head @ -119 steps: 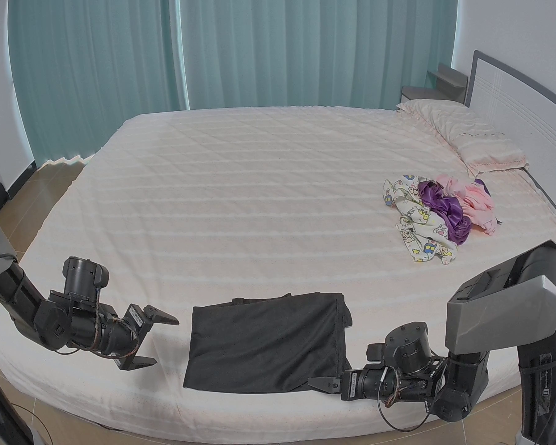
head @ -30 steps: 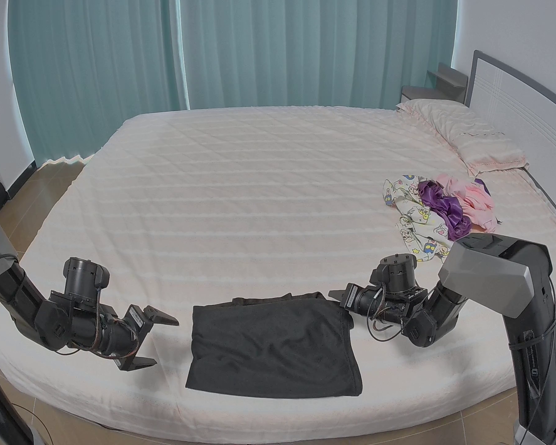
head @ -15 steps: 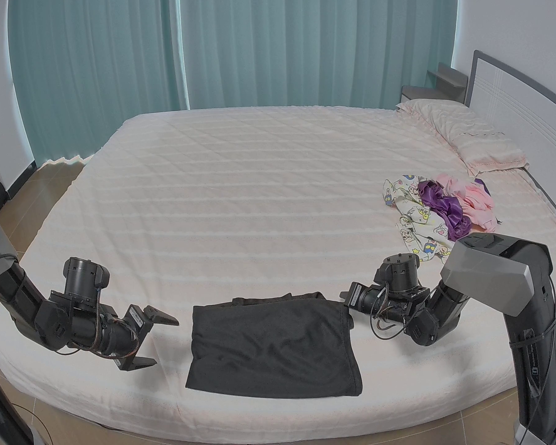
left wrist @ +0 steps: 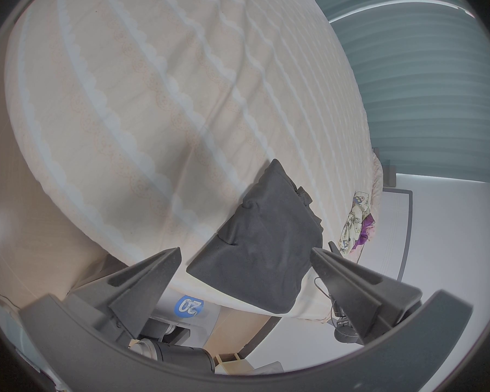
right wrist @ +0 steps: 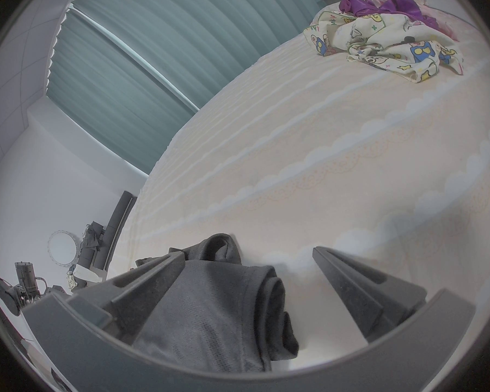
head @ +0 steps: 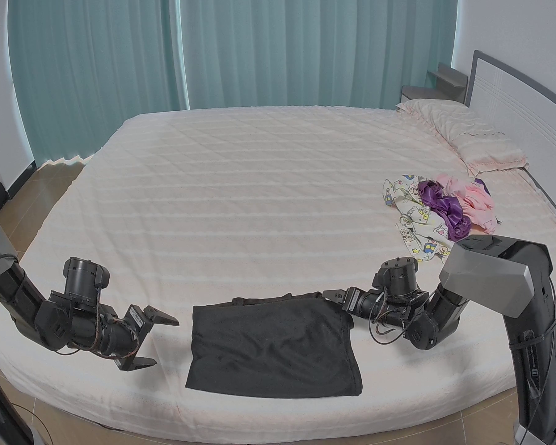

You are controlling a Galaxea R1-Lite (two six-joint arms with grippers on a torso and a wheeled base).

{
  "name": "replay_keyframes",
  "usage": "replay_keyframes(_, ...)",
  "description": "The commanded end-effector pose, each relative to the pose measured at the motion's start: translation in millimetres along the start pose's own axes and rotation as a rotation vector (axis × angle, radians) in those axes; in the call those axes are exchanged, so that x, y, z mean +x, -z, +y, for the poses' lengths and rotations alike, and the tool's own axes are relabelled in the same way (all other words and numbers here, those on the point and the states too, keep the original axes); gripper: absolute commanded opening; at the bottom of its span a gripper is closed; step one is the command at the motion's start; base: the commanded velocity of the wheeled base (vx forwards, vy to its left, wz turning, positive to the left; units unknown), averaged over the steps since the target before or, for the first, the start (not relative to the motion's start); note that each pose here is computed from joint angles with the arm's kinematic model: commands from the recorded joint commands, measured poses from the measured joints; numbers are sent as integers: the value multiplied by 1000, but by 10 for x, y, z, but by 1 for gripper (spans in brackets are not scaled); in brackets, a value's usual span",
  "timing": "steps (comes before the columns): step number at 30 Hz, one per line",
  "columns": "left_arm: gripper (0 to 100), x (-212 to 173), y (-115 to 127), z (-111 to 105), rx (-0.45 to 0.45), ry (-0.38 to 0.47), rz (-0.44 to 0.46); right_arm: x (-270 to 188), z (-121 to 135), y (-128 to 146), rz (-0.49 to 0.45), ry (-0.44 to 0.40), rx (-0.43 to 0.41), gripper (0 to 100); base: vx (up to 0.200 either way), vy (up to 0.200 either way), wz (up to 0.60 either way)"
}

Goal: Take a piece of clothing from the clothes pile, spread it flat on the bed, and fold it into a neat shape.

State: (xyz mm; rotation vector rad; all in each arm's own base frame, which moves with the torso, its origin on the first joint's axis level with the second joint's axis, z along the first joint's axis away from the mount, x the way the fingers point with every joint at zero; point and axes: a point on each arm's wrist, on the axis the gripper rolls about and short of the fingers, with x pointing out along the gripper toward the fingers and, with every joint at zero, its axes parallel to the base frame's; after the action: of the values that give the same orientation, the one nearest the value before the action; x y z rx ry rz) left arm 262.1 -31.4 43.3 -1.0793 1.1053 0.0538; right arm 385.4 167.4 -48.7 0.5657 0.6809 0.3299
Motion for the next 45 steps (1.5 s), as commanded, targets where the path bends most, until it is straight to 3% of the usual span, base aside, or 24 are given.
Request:
replay_keyframes(1,100,0,2,3,-2,-1,0,6,14,29,6,-4,1,100,0,0,0)
replay_keyframes(3,100,0,2,3,0,-1,0,1,19,24,8,-4,4,100,0,0,0)
replay_keyframes(4,100,0,2,3,0,-1,0,1,18,25,9,-3,4,0,0,0,0)
replay_keyframes(30,100,14,13,1,3,-13,-10,61,-3,-86,-57,-10,27,0,0,0,0)
replay_keyframes(31,100,14,13,1,3,-13,-10,61,-3,-86,-57,-10,27,100,0,0,0)
replay_keyframes(39,100,30,97,-65,42,-7,3,-168,72,-150,-61,-5,6,100,0,0,0)
replay_keyframes(45,100,275,254,-243,228,-15,-50,-449,44,29,10,17,-20,100,0,0,0)
